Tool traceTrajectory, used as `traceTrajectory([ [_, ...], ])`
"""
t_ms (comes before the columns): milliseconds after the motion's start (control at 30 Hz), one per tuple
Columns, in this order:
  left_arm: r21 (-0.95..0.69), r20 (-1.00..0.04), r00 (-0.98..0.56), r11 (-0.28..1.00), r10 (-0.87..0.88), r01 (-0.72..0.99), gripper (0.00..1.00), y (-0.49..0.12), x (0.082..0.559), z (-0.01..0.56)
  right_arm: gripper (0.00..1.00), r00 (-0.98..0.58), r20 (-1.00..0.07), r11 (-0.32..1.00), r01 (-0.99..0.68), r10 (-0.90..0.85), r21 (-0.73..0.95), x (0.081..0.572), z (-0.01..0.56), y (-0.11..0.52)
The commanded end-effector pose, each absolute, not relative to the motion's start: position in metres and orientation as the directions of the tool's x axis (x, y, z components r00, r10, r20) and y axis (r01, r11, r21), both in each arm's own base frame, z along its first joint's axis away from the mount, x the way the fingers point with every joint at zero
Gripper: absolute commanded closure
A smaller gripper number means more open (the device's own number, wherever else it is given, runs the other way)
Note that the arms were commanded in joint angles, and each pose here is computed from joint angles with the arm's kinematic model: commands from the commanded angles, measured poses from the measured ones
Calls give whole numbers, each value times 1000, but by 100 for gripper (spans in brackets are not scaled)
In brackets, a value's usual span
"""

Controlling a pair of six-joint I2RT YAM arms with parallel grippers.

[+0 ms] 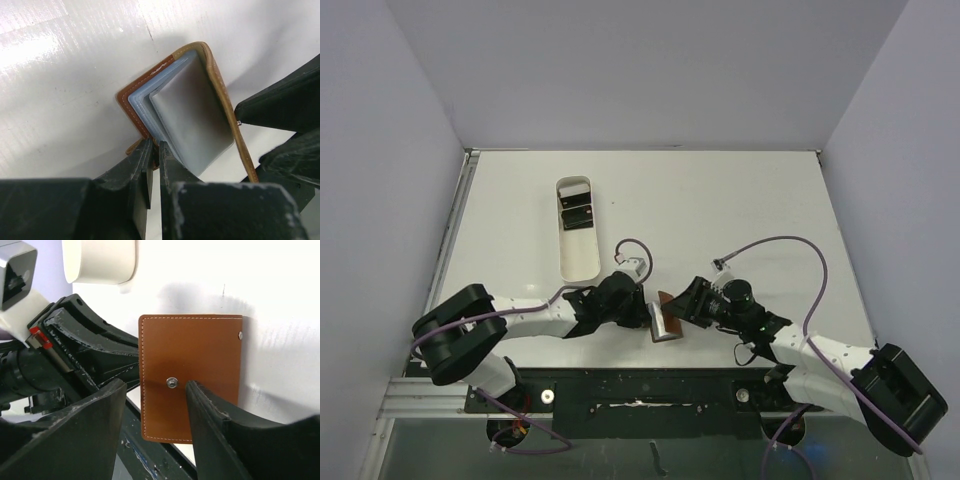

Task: Put the credit cards into the card holder
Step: Close the card holder at the center of the board.

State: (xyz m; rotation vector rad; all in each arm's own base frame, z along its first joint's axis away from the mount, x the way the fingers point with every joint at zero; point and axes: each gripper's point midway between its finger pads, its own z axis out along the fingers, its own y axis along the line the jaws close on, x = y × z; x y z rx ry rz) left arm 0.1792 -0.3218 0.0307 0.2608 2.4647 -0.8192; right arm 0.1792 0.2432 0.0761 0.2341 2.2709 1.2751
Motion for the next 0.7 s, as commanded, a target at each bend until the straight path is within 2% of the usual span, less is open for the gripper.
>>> traceTrajectory([
  [0, -569, -560, -827, 745, -39, 350, 99, -333, 180, 52, 52, -824, -438, 630, -132, 359, 766, 191, 76, 243],
  [167, -574, -568, -822, 740, -51, 350, 99, -333, 181, 56, 55, -841, -451, 713, -117, 299, 691, 189, 65, 244],
  [300, -574, -575, -816, 741, -62, 348, 98, -332, 183, 59, 49, -848, -467, 765, -122, 251, 632, 186, 59, 246],
  [400, -574, -579, -813, 743, -69, 345, 98, -330, 184, 60, 48, -847, -485, 803, -125, 219, 582, 186, 55, 246],
  [667, -584, -590, -799, 744, -114, 325, 97, -323, 188, 69, 63, -860, -492, 869, -134, 137, 476, 182, 37, 248],
])
